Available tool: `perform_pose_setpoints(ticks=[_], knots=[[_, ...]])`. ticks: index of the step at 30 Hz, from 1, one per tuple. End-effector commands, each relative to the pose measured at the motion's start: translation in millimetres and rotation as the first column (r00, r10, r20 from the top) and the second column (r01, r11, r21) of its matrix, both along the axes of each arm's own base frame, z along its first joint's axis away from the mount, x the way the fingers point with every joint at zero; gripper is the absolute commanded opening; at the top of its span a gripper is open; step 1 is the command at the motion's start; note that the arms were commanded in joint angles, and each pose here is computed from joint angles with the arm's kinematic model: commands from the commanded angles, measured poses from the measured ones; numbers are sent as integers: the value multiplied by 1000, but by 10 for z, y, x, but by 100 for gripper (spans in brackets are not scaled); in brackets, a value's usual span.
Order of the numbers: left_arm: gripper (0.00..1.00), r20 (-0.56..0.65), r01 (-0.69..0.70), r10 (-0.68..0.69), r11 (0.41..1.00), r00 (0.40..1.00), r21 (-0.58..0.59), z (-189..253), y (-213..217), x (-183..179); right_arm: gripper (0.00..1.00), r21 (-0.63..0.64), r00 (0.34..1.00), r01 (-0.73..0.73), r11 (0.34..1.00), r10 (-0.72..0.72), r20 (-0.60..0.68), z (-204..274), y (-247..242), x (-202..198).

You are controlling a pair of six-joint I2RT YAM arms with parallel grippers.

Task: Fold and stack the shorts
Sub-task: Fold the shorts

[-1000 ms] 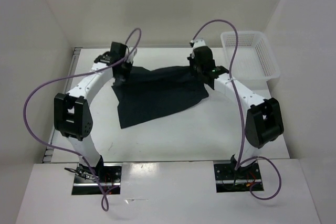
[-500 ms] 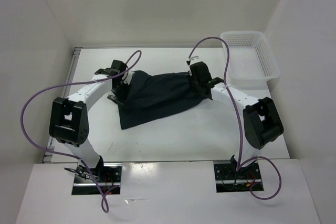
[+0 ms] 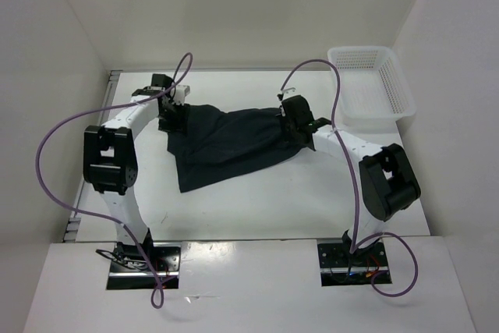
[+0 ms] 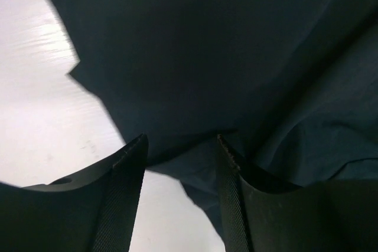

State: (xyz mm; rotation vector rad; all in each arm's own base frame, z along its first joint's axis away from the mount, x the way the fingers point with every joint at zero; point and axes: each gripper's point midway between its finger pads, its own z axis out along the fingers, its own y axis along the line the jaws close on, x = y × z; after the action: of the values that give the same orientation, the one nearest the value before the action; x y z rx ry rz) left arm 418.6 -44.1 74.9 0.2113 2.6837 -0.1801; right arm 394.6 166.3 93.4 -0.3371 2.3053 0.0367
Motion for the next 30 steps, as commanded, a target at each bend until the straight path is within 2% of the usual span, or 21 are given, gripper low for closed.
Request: perform_pose_setpoints(ticks=[1, 5, 10, 12, 17, 20, 29, 30], knots=[[57, -3, 66, -67, 996, 998, -66, -54, -267, 71, 0, 30, 1000, 5, 1000, -5, 21, -9, 68, 22], [57, -89, 63, -67, 997, 994, -43, -347, -259, -80, 0, 35, 1000, 9, 999, -9, 0, -86, 85, -46], [57, -139, 52, -49, 998, 989, 17, -476, -171, -257, 0, 29, 1000, 10, 1000, -9, -9, -127, 70, -74], [54, -142, 52, -49, 998, 989, 18, -411, -165, -315, 0, 29, 1000, 10, 1000, -9, -9, -127, 70, -74], [40, -190, 42, -30, 997, 981, 63, -482, -67, -506, 0, 19, 1000, 16, 1000, -16, -14, -139, 46, -85], [36, -191, 40, -25, 996, 981, 74, -446, -43, -555, 0, 19, 1000, 16, 1000, -16, -14, -139, 46, -85], [0, -203, 33, -11, 994, 979, 106, -401, 32, -719, 0, 24, 1000, 16, 1000, -16, -6, -102, 48, -82], [0, -213, 32, -6, 993, 977, 117, -428, 54, -752, 0, 24, 1000, 16, 1000, -16, -6, -102, 48, -82]])
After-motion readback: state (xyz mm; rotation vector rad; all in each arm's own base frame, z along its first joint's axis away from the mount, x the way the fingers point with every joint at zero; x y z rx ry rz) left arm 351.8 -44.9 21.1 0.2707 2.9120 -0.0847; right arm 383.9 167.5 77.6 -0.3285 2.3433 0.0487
